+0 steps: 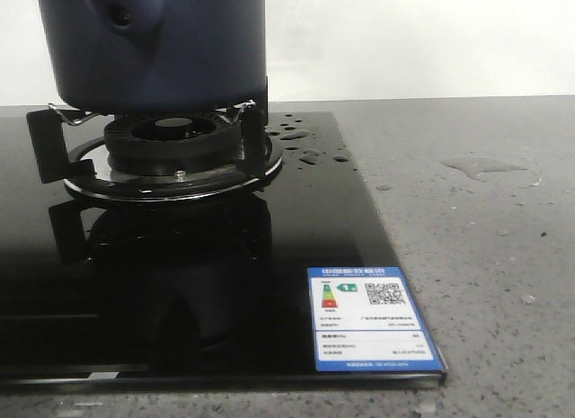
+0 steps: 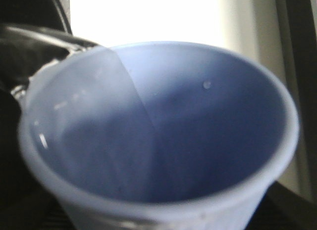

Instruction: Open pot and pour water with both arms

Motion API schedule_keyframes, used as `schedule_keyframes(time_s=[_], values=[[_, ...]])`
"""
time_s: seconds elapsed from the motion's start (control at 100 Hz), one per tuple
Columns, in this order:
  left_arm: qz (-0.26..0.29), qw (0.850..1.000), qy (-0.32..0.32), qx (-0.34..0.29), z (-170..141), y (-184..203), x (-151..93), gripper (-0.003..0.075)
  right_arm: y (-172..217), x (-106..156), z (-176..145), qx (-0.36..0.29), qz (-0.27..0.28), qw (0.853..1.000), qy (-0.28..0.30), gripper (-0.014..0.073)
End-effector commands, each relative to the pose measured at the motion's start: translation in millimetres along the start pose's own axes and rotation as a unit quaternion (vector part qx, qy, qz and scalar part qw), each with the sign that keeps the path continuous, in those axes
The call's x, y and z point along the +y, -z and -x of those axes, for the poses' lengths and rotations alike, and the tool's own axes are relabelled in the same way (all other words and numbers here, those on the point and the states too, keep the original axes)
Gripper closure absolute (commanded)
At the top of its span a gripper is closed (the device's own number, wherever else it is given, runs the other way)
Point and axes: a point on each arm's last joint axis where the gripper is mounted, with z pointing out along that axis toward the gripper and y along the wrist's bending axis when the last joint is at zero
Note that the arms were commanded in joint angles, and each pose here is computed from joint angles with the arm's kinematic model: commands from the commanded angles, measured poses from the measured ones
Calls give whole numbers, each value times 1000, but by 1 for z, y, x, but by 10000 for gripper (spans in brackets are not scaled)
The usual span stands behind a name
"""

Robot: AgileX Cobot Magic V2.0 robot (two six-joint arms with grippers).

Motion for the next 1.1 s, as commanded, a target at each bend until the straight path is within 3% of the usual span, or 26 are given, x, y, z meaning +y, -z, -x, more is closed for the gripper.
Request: schedule_keyframes(time_s=[0.0,0.19,0.28,0.52,0.86,0.93,1.01,1.089], values=[[-3,998,14,-53,23,5,-8,416,18,-32,7,-25,-54,997,44,348],[-3,998,14,-53,23,5,-8,416,18,-33,2,3,-58,995,75,348],[-3,998,14,-53,23,5,-8,416,18,-35,1,9,-66,991,117,348],[-3,999,13,-52,23,5,-8,416,20,-42,0,34,-98,951,293,348],[-3,999,12,-51,23,5,-8,416,25,-62,3,37,-126,945,300,348],[-3,999,12,-51,23,5,-8,416,24,-61,3,31,-124,962,241,348],[-3,999,12,-51,23,5,-8,416,21,-58,-1,33,-120,989,81,348],[-3,999,12,-51,23,5,-8,416,20,-55,-7,51,-120,991,-30,348]])
